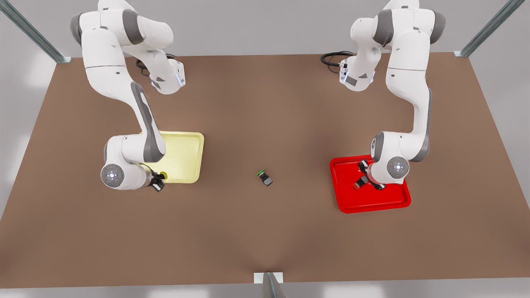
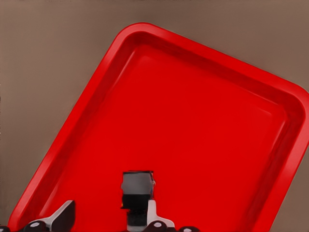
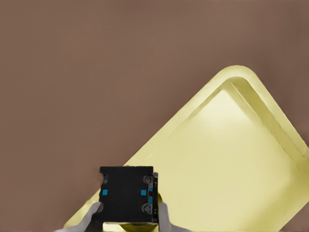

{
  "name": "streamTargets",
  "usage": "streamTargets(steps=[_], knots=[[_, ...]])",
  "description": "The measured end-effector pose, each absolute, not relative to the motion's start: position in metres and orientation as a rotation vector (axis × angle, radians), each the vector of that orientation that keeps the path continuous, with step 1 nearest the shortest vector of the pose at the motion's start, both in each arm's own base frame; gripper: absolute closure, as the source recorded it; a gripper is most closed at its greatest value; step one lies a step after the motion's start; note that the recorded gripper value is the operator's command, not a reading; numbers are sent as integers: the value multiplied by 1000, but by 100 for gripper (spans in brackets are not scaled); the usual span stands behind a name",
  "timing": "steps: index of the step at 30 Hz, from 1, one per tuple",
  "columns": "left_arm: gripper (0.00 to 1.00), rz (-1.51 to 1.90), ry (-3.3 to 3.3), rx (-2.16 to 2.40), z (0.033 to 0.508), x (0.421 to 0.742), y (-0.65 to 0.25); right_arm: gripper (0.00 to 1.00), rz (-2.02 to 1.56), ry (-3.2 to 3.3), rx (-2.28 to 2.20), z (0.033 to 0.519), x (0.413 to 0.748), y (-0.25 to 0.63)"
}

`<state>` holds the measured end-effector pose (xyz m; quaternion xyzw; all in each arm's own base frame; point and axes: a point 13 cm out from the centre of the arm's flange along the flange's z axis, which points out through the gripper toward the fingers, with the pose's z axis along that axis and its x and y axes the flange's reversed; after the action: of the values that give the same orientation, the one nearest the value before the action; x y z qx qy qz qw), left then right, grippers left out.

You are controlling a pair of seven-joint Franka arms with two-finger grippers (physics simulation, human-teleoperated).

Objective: Place the switches on the corresponding trays according to their colors

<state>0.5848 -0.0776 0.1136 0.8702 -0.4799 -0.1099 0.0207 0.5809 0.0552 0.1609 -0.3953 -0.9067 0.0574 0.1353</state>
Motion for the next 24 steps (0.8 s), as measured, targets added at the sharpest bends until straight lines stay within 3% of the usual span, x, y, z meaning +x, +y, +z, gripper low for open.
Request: streamTargets(steps=[2, 4, 5, 7, 9, 10, 11, 17, 19, 22, 24], knots=[[0, -317, -1544, 2667, 129, 593, -80, 50, 218, -2584, -1079, 152, 555, 19], [0, -54, -1709, 2628, 250, 660, -121, 50, 231, -2547, -1005, 146, 534, 2], [0, 55, -1820, 2571, 316, 678, -141, 50, 224, -2529, -971, 144, 526, -2], [0, 160, -2030, 2432, 418, 673, -144, 50, 183, -2489, -907, 141, 513, 0], [0, 157, -2222, 2264, 473, 653, -124, 50, 140, -2448, -839, 135, 501, 6], [0, 143, -2309, 2176, 493, 645, -113, 42, 119, -2428, -806, 129, 496, 10], [0, 123, -2390, 2086, 508, 638, -106, 0, 98, -2413, -774, 125, 493, 14], [0, 63, -2661, 1617, 546, 587, -63, 0, 8, -2431, -598, 140, 489, 30], [0, 42, -2714, 1468, 532, 583, -43, 0, -34, -2581, -520, 198, 529, 41], [0, 29, -2808, 1223, 514, 588, -44, 0, -9, -2912, -329, 320, 620, 64], [0, 27, -2856, 1081, 506, 590, -45, 0, 35, -3045, -273, 384, 644, 40]])
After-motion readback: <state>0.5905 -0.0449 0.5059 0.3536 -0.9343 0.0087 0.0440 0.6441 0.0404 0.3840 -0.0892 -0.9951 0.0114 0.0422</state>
